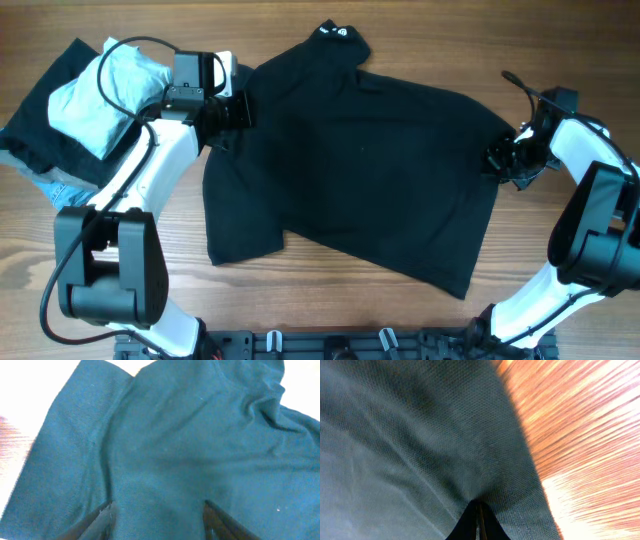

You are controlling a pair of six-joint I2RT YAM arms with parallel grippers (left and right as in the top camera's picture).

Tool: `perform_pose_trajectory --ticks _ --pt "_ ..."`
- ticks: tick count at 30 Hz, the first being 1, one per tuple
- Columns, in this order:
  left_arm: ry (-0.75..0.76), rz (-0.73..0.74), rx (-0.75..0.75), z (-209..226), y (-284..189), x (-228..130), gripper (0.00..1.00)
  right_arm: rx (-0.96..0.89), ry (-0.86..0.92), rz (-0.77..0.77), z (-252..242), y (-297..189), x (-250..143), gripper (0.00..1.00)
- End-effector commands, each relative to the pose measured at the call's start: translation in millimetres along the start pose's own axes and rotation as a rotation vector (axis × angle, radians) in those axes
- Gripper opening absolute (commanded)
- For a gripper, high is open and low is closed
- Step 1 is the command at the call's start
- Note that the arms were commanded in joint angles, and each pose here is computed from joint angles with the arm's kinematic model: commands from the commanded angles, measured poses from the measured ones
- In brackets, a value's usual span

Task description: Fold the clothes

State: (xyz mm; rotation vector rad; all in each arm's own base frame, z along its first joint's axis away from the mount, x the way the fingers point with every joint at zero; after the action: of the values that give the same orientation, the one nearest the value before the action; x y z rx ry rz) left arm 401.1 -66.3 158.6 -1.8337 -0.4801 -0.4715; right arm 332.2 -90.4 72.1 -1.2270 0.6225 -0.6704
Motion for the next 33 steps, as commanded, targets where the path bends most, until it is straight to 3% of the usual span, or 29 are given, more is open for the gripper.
perform_pose_trajectory --ticks 1,3,4,6,7,8,9,11,16,17,18,20,22,23,24,26,28,30,31,33 --pt "0.032 0.012 -0.024 -12 0 -3 0.75 -0.172 0.194 -0.182 -66 -16 57 0.04" --pt "0.034 0.031 -0.025 -14 1 -7 0.82 -0.028 0.119 -0.211 -69 -40 83 0.04" --pt "0.028 0.058 -0.02 -14 1 -12 0.9 0.129 -0.034 -0.214 -52 -64 91 0.12" --pt "0.023 0.082 -0.015 -13 1 -15 0.91 0.238 -0.083 -0.179 -36 -80 83 0.33" --pt "0.026 0.088 -0.014 -13 1 -17 0.77 0.294 -0.108 -0.139 -27 -87 72 0.34" --pt "0.038 0.084 -0.015 -13 1 -16 0.49 0.328 -0.136 -0.098 -19 -89 62 0.32" --pt "0.046 0.051 -0.022 -14 3 -10 0.05 0.329 -0.151 -0.041 -12 -88 49 0.29" --pt "0.064 0.004 -0.037 -16 18 -4 0.04 0.318 -0.204 0.038 2 -83 31 0.27" --pt "0.007 0.108 0.066 27 95 -37 0.04 0.31 -0.318 0.08 25 -76 13 0.28" --pt "-0.04 0.129 0.124 39 100 -44 0.04 0.297 -0.317 0.093 24 -73 10 0.28" --pt "-0.146 0.157 0.284 64 100 -54 0.04 0.243 -0.316 0.098 21 -67 6 0.28" --pt "-0.256 0.208 0.421 91 90 -65 0.04 0.122 -0.274 0.07 13 -52 6 0.35" --pt "-0.335 0.263 0.358 96 86 -72 0.04 0.114 -0.197 0.037 8 -29 4 0.34" --pt "-0.336 0.282 0.287 90 87 -73 0.04 0.138 -0.167 0.011 7 -12 2 0.26" --pt "-0.31 0.291 0.208 81 89 -72 0.06 0.184 -0.185 0.004 10 -1 -1 0.18" --pt "-0.296 0.281 0.146 68 85 -66 0.14 0.215 -0.212 -0.008 11 26 -12 0.13" --pt "-0.282 0.246 0.106 58 77 -56 0.29 0.099 -0.117 -0.069 -1 45 -11 0.04" --pt "-0.277 0.209 0.021 46 64 -43 0.38 -0.063 0.038 -0.229 -20 49 12 0.04" --pt "-0.268 0.176 -0.053 36 53 -32 0.52 -0.073 0.097 -0.306 -26 45 26 0.04" --pt "-0.245 0.116 -0.145 21 32 -16 0.79 0.122 0.171 -0.43 -22 21 69 0.05"
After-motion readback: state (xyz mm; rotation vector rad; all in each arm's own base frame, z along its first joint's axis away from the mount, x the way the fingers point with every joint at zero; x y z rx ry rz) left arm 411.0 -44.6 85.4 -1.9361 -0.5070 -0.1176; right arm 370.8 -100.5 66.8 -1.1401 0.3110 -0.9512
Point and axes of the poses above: each gripper's point midway between its finger pads, its own y axis out along the fingers, its own z axis along the line the jaws close on, x = y × z, the point moved 8 cm from there along -y, back along the fingers, and after that the axes turned 2 degrees about y, right-handed, at the moved point
